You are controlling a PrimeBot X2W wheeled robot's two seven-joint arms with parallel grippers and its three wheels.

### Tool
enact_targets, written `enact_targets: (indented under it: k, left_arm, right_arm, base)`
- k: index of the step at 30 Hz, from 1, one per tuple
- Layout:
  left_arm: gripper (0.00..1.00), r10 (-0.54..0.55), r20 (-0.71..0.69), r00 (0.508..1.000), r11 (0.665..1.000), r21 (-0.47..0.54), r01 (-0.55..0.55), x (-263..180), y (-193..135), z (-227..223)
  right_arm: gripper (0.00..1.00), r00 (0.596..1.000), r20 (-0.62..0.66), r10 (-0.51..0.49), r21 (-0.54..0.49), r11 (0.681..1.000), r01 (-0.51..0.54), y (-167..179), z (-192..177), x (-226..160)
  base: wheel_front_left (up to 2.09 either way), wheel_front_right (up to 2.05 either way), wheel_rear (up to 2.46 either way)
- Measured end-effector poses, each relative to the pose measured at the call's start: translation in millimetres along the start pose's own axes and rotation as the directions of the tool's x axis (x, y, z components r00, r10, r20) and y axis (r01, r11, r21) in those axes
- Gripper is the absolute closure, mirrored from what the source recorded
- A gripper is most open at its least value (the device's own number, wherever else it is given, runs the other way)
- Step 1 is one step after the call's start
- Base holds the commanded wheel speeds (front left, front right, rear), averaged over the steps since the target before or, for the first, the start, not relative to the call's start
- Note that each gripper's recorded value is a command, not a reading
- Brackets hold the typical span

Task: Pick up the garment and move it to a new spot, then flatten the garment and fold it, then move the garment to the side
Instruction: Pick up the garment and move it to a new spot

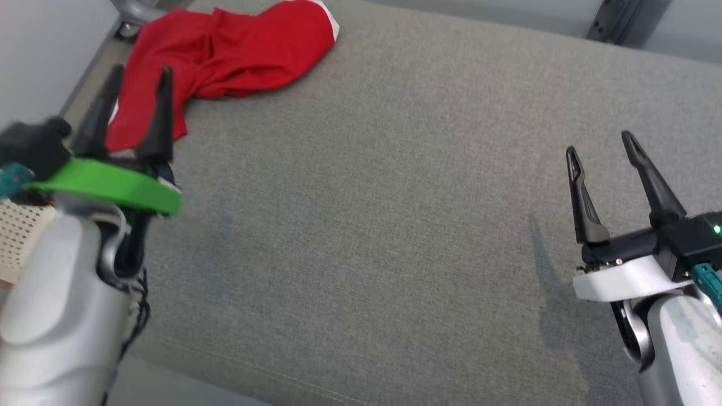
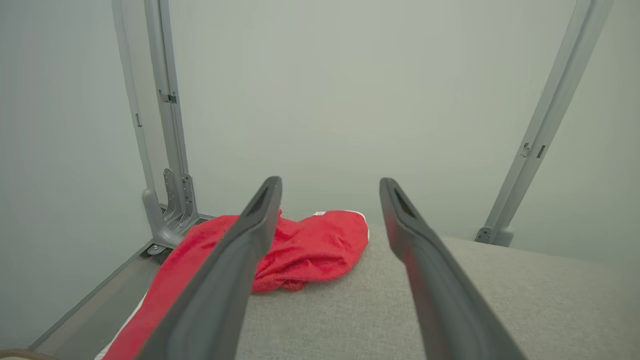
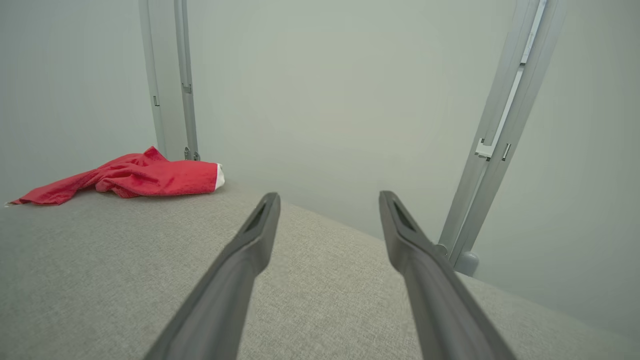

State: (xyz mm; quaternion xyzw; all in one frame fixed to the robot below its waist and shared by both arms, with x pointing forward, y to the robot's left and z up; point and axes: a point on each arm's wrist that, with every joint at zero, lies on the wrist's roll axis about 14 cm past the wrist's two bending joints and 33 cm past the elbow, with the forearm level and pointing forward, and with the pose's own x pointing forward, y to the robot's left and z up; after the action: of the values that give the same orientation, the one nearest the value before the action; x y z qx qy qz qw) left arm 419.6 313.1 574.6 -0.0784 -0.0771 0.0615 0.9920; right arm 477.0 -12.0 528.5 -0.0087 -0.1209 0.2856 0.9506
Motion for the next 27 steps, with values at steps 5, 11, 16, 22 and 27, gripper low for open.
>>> enact_targets:
  k: [5,11,16,22,27]
  left_arm:
    - [0.0,0.034,-0.142,0.989,0.999,-0.023,-0.037,58.3,20.0,-35.1]
    - [0.0,0.041,-0.364,0.931,0.995,-0.067,-0.07,103.3,22.2,-124.9]
    - [0.0,0.036,-0.502,0.864,0.989,-0.106,-0.103,121.5,15.4,-191.7]
    - [0.0,0.094,-0.605,0.791,0.975,-0.106,-0.197,129.8,28.0,-247.2]
    - [1.0,0.115,-0.637,0.762,0.958,-0.131,-0.255,135.6,29.2,-271.4]
  right_arm:
    - [0.0,1.0,0.006,0.004,0.037,0.999,-0.004,-6.6,-25.2,15.8]
    - [0.0,0.995,-0.076,-0.062,0.057,0.996,0.066,-31.5,-71.4,0.1]
    - [0.0,0.977,-0.152,-0.147,0.008,0.989,0.15,-62.8,-93.0,-29.9]
    - [0.0,0.947,-0.233,-0.219,-0.049,0.976,0.214,-88.5,-109.3,-63.7]
    - [0.0,0.918,-0.292,-0.267,-0.08,0.964,0.255,-100.7,-119.4,-88.2]
  base:
    - [0.0,0.0,0.0]
    - [0.0,0.0,0.0]
    - [0.0,0.0,0.0]
    - [0.0,0.0,0.0]
    - [0.0,0.0,0.0]
